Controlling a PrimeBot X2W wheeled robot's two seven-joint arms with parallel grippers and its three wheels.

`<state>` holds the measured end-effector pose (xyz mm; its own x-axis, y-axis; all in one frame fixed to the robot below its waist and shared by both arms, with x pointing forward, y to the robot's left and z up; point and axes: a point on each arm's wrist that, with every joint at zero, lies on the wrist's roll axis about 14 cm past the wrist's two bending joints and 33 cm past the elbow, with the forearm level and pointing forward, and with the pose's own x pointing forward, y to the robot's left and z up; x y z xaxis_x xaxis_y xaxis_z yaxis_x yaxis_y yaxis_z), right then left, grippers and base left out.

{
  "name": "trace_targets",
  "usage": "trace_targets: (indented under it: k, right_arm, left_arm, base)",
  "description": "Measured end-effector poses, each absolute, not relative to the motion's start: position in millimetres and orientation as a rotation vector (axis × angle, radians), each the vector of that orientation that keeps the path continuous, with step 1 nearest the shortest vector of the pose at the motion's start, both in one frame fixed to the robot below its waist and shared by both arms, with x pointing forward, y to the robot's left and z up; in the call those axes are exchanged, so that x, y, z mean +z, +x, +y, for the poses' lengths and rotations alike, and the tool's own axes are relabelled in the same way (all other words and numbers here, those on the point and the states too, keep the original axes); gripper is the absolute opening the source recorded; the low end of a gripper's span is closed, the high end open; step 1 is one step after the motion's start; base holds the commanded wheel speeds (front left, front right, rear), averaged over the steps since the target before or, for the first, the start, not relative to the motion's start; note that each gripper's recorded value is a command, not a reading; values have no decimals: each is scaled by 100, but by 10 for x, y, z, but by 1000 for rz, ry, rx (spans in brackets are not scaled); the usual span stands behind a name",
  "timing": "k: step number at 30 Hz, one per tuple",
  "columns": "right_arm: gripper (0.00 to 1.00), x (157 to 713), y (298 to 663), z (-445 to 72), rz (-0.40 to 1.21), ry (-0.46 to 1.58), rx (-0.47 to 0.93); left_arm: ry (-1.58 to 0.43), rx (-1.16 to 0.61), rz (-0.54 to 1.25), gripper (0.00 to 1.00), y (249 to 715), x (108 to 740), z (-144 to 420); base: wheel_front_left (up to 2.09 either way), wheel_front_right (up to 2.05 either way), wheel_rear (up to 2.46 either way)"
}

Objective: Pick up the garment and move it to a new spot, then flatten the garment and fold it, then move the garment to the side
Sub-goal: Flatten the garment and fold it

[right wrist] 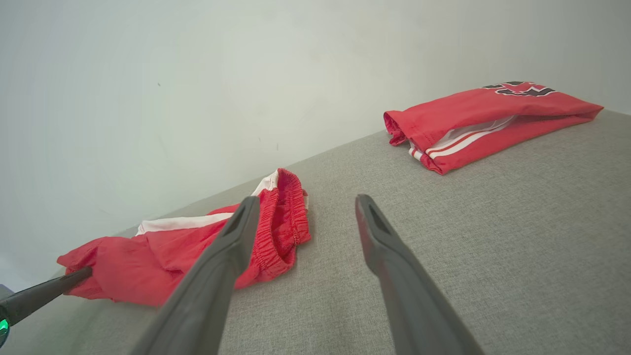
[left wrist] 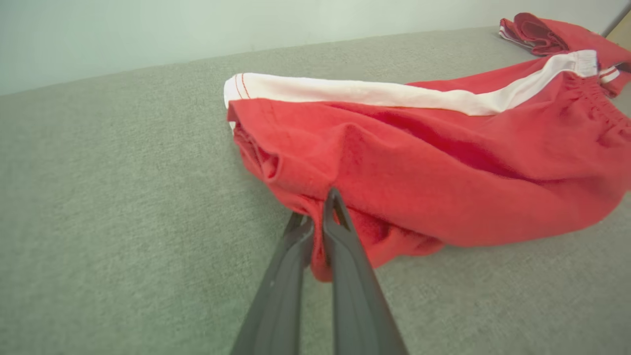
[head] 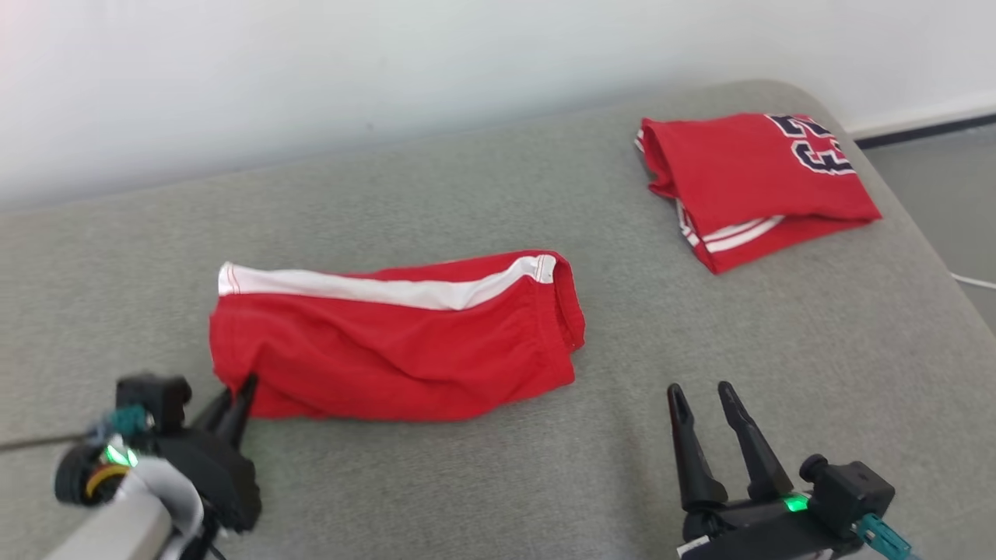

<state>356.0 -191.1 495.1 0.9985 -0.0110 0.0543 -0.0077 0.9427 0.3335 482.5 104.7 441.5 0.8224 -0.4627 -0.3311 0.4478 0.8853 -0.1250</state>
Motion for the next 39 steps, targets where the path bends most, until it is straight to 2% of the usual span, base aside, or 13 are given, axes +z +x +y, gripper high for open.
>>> trace_targets:
  k: [9,10,11,12,19,27,39]
  right_arm:
    - [100,4874,3520,-1832,-31,342,22]
    - [100,4874,3523,-1813,-30,342,28]
    - [100,4874,3524,-1803,-30,342,31]
    - [100,4882,3525,-1792,-32,341,35]
    - [100,4939,3540,-1796,-49,330,44]
    - [100,4961,3539,-1788,-56,324,49]
    - [100,4895,3557,-1677,-31,320,79]
  left_arm:
    - [-126,-388,388,0,4281,4224,1198]
    - [-120,-384,383,33,4258,4223,1215]
    - [-115,-373,375,79,4250,4236,1238]
    - [-110,-362,363,100,4247,4253,1256]
    - [-101,-235,164,100,4344,4711,1409]
    - [-50,-81,-19,100,4053,5040,1700]
    - [1,-5,-28,100,3613,4924,1873]
  base:
    - [0,0,0]
    - [0,0,0]
    - [0,0,0]
    - [0,0,0]
    - [0,0,0]
    - [0,0,0]
    - [0,0,0]
